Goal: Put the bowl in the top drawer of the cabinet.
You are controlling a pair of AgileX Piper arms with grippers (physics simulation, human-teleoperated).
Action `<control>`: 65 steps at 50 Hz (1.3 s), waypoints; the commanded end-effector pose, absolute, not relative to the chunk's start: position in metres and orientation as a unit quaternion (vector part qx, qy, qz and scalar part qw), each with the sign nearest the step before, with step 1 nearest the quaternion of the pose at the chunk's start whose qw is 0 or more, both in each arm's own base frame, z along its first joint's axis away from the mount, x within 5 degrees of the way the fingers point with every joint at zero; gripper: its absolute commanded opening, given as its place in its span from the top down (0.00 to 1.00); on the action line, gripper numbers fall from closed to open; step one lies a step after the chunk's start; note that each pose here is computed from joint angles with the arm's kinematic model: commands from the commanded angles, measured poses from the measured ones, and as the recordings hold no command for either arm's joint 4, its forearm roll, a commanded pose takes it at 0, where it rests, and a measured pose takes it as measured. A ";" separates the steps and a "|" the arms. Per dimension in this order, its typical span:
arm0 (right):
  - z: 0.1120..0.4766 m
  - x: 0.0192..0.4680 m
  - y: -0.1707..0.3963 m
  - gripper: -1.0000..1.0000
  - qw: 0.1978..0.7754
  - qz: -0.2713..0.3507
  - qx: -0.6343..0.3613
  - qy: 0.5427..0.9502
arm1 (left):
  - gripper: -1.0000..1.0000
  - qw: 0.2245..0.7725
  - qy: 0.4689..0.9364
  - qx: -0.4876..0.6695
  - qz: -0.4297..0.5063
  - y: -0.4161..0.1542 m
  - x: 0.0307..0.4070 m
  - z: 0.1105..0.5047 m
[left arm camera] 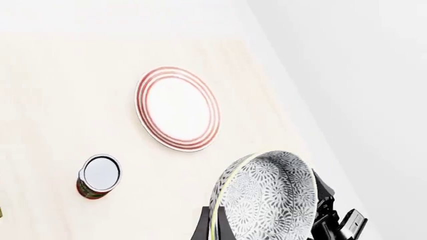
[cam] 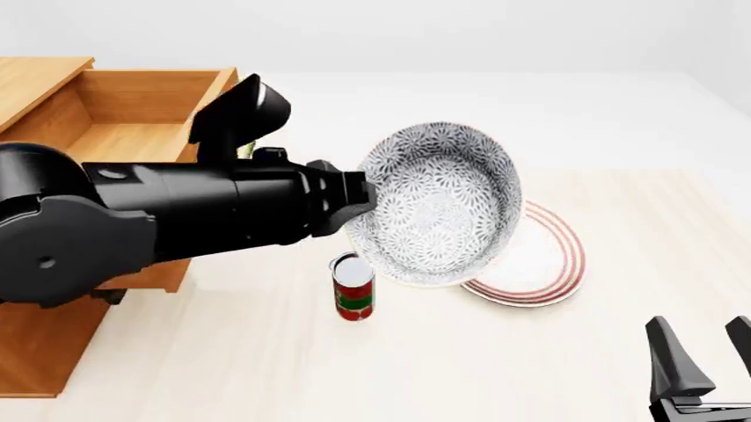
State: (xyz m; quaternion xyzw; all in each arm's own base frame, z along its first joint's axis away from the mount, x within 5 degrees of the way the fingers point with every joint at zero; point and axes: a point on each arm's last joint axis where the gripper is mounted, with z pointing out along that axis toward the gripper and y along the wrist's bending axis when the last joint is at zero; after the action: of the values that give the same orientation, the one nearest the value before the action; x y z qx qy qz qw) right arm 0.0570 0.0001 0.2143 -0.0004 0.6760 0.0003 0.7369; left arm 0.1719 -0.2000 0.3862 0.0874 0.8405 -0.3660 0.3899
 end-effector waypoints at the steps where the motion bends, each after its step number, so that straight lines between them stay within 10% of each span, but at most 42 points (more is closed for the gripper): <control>1: 0.214 0.057 0.000 0.00 0.737 0.000 0.000 0.676 | 1.00 0.414 0.833 0.062 -0.362 -0.174 0.172 0.408; 65: 0.214 0.057 0.000 0.00 0.737 0.000 0.000 0.676 | 1.00 0.504 0.806 -0.118 -0.286 -0.064 0.164 0.478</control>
State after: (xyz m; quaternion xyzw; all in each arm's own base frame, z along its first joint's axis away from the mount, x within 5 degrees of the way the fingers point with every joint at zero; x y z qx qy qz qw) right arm 0.0570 0.0001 0.2143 -0.0004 0.6760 0.0004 0.7369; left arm 0.1675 -0.0755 0.4679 -0.0981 0.8120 -0.2969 0.4929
